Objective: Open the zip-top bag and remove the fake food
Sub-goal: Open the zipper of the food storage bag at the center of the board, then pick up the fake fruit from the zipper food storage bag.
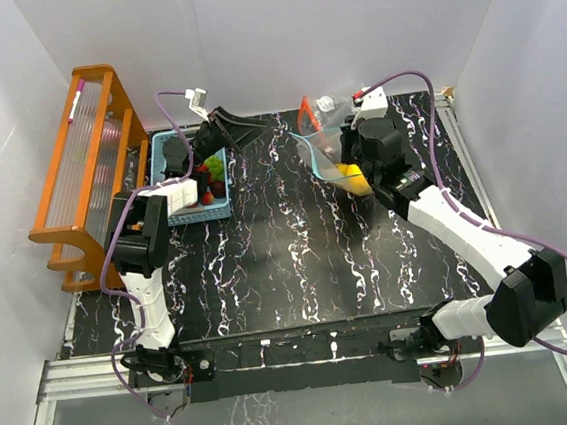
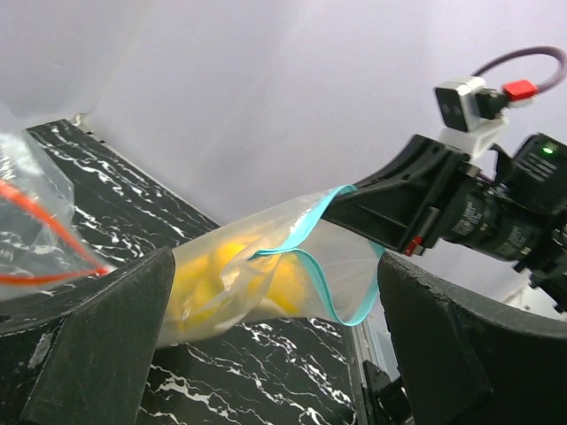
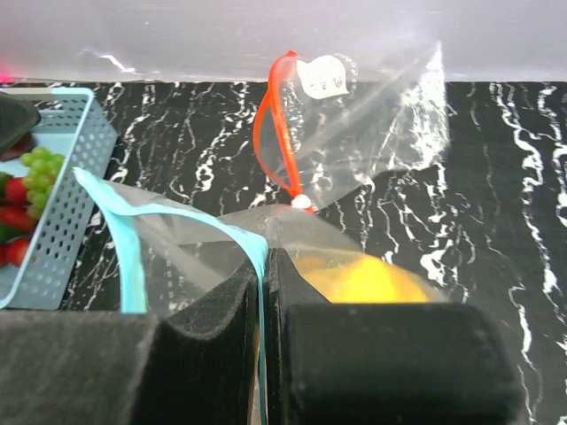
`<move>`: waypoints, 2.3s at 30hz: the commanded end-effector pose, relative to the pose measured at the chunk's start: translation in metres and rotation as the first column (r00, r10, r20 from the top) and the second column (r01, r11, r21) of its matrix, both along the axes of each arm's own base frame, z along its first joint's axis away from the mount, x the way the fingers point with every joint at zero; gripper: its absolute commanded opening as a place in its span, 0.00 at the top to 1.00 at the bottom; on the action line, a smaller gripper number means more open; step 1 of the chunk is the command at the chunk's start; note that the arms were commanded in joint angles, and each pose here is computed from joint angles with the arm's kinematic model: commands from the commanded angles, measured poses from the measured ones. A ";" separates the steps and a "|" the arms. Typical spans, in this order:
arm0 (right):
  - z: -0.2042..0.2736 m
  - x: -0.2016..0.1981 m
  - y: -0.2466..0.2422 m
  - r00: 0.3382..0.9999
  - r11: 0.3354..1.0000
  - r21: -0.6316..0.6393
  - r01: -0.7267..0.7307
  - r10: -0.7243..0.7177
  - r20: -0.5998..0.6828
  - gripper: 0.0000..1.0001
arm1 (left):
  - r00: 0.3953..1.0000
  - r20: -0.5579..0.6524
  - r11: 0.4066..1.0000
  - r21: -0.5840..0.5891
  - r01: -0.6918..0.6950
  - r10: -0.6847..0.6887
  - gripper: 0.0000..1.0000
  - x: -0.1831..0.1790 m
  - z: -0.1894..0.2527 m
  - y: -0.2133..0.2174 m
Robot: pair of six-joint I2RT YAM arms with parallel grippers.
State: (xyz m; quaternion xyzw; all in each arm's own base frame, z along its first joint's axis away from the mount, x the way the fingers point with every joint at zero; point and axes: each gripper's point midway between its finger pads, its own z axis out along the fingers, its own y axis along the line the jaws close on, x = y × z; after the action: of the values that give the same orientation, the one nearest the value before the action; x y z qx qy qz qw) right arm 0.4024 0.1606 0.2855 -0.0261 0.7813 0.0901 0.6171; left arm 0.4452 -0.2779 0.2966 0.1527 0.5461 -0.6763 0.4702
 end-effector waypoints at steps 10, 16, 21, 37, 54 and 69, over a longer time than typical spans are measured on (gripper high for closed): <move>-0.110 -0.033 0.091 0.966 0.985 0.089 -0.148 0.163 -0.203 0.93 | 0.997 -0.027 0.998 0.016 -0.068 0.068 0.23 -0.013 -0.008 -0.007; -0.158 -0.044 0.135 0.910 0.958 0.173 -0.227 0.272 -0.314 0.92 | 0.987 -0.046 0.982 0.120 -0.144 0.151 0.33 -0.037 -0.026 -0.010; -0.133 -0.028 0.131 0.935 0.962 0.174 -0.209 0.248 -0.255 0.92 | 0.970 0.009 0.916 0.327 -0.231 0.242 0.45 -0.069 -0.054 -0.024; -0.080 -0.019 0.112 0.965 0.953 0.244 -0.182 0.220 -0.141 0.92 | 0.954 -0.092 0.884 0.409 -0.226 0.286 0.70 -0.105 -0.122 -0.049; -0.032 -0.045 0.092 0.971 0.939 0.266 -0.219 0.236 -0.030 0.92 | 0.911 -0.241 0.837 0.520 -0.171 0.336 0.66 -0.072 -0.193 -0.066; -0.106 -0.044 0.108 0.948 0.941 0.242 -0.235 0.277 -0.154 0.92 | 0.898 -0.225 0.758 0.632 -0.161 0.378 0.55 -0.092 -0.158 -0.059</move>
State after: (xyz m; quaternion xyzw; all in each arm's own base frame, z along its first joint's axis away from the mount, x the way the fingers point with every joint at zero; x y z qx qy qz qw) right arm 0.3522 0.2574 0.1578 -0.0548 0.8378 0.2274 0.4934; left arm 0.3422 -0.3461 0.0923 0.0826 0.8229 -0.4423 0.3469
